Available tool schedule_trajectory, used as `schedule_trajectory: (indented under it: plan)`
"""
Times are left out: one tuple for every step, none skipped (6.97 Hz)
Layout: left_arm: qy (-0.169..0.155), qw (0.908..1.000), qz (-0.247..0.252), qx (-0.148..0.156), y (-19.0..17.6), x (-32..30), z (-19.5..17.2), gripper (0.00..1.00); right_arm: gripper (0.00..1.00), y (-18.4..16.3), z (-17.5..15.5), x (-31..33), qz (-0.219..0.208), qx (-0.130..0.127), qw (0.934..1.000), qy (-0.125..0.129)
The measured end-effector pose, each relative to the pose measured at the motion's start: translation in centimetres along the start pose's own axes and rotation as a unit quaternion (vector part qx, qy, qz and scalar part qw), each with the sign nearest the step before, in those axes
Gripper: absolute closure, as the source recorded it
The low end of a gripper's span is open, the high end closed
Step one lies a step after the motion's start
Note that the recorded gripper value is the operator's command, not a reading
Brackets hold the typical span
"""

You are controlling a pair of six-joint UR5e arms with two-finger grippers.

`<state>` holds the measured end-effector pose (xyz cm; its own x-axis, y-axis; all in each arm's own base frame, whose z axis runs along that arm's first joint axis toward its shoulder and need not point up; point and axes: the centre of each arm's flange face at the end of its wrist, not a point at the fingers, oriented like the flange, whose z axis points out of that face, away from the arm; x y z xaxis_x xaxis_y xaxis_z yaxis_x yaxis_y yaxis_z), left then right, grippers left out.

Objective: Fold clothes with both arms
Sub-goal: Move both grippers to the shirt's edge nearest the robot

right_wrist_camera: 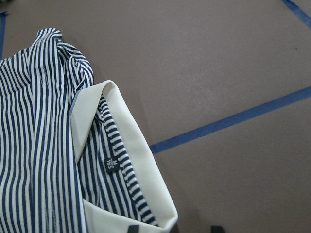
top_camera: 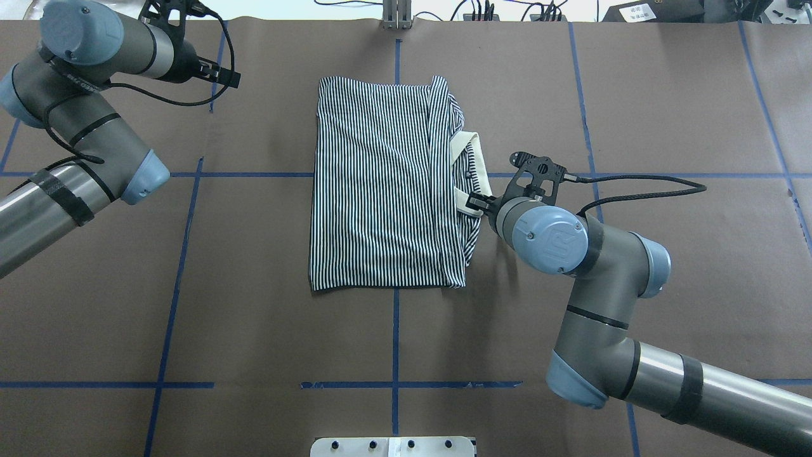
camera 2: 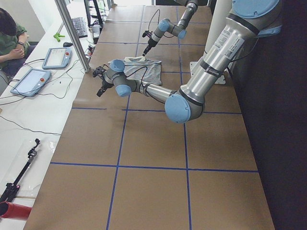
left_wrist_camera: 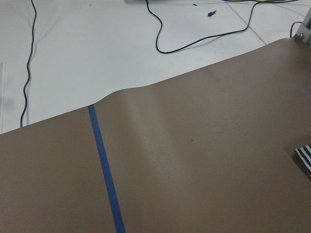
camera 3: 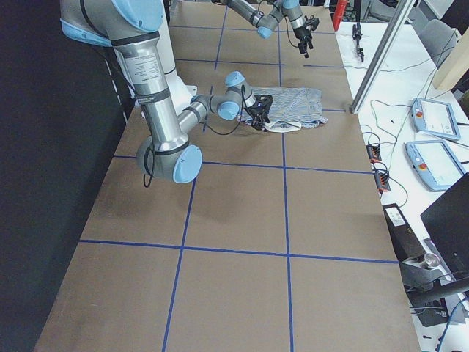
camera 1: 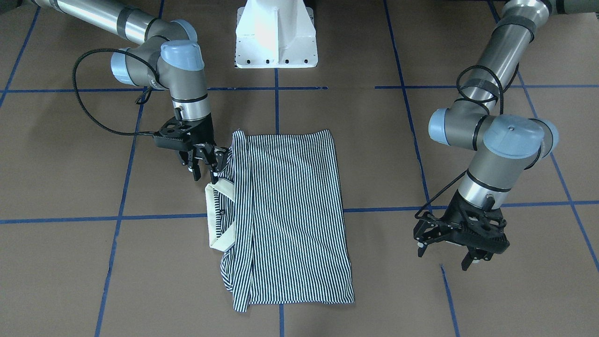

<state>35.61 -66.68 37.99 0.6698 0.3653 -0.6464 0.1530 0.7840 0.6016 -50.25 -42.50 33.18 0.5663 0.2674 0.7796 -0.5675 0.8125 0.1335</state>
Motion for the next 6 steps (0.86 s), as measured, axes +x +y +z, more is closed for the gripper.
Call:
schedule_trajectory:
  plan:
    - [0.031,0.9991,-0.027,-0.009,1.5,3.0,-0.5,0.00,0.00,-0.2,-2.0,1.5,-0.022,-0.010,0.9997,0.000]
    - [0.063,0.9957,-0.065,-0.020,3.8,7.2,-1.0,0.00,0.00,-0.2,-3.9,2.5,-0.021,-0.016,0.9996,-0.009]
    - [0.091,0.9897,-0.105,-0.032,7.2,11.6,-2.0,0.00,0.00,0.1,-5.9,2.7,0.001,-0.023,0.9994,-0.025]
    - [0.113,0.9816,-0.148,-0.040,11.0,15.9,-3.4,0.08,0.00,0.6,-7.6,2.5,0.028,-0.031,0.9982,-0.042]
    - [0.123,0.9732,-0.188,-0.048,14.2,19.2,-4.3,0.26,0.00,1.0,-8.6,2.2,0.046,-0.037,0.9969,-0.052]
    - [0.120,0.9643,-0.229,-0.058,17.0,22.0,-4.5,0.44,0.00,1.3,-9.0,2.0,0.056,-0.040,0.9961,-0.056]
